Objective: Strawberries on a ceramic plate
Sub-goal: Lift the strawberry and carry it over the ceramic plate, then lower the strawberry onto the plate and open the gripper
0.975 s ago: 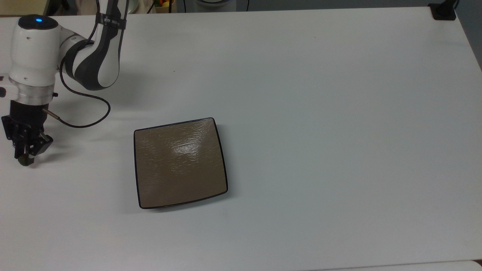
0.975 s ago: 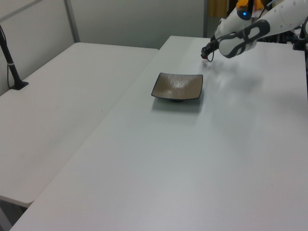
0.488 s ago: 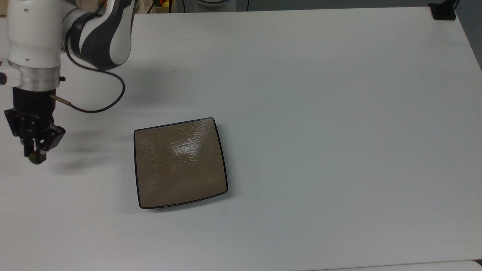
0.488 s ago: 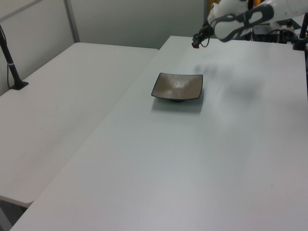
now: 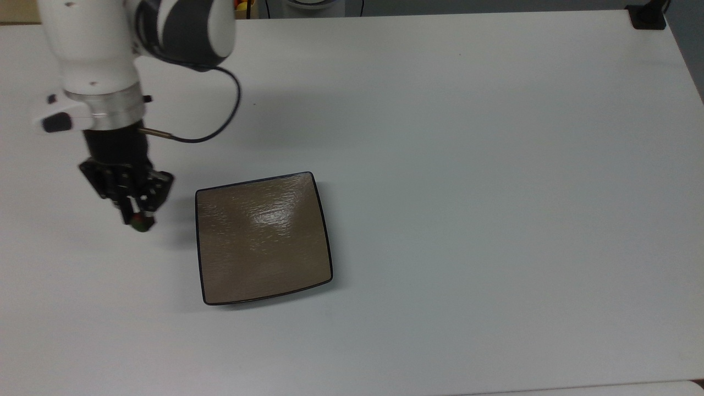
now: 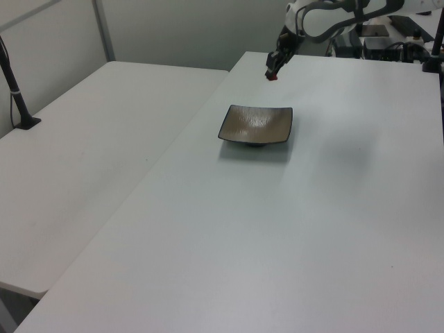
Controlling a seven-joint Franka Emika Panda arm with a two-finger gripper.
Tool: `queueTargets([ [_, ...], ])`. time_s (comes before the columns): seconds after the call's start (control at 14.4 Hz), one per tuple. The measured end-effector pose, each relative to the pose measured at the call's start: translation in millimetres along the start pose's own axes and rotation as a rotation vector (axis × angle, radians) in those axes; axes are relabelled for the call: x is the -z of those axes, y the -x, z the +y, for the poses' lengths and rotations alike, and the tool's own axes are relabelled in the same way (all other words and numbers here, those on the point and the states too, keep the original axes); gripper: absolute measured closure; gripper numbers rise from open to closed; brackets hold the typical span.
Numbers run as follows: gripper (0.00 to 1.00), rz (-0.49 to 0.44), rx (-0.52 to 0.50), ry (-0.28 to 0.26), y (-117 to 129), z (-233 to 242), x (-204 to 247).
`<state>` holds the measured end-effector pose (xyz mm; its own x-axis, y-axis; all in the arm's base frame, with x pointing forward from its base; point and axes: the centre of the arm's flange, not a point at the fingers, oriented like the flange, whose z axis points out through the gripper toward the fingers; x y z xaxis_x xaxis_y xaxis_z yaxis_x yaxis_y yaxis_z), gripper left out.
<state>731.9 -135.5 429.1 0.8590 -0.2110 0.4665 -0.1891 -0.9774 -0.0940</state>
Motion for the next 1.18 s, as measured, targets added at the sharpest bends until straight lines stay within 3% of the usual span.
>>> queueTargets([
  [0.35, 0.69, -0.079, 0.196, -0.083, 34.6, -91.7, -29.0],
  [0.7, 0.69, -0.127, 0.284, -0.123, 56.9, -117.3, -50.1],
  [0.91, 0.69, -0.078, 0.292, -0.128, 59.3, -125.0, -63.1],
  [0.98, 0.66, -0.073, 0.295, -0.130, 61.8, -128.9, -68.6],
  [1.18, 0.37, -0.074, 0.301, -0.133, 64.1, -133.7, -71.6],
])
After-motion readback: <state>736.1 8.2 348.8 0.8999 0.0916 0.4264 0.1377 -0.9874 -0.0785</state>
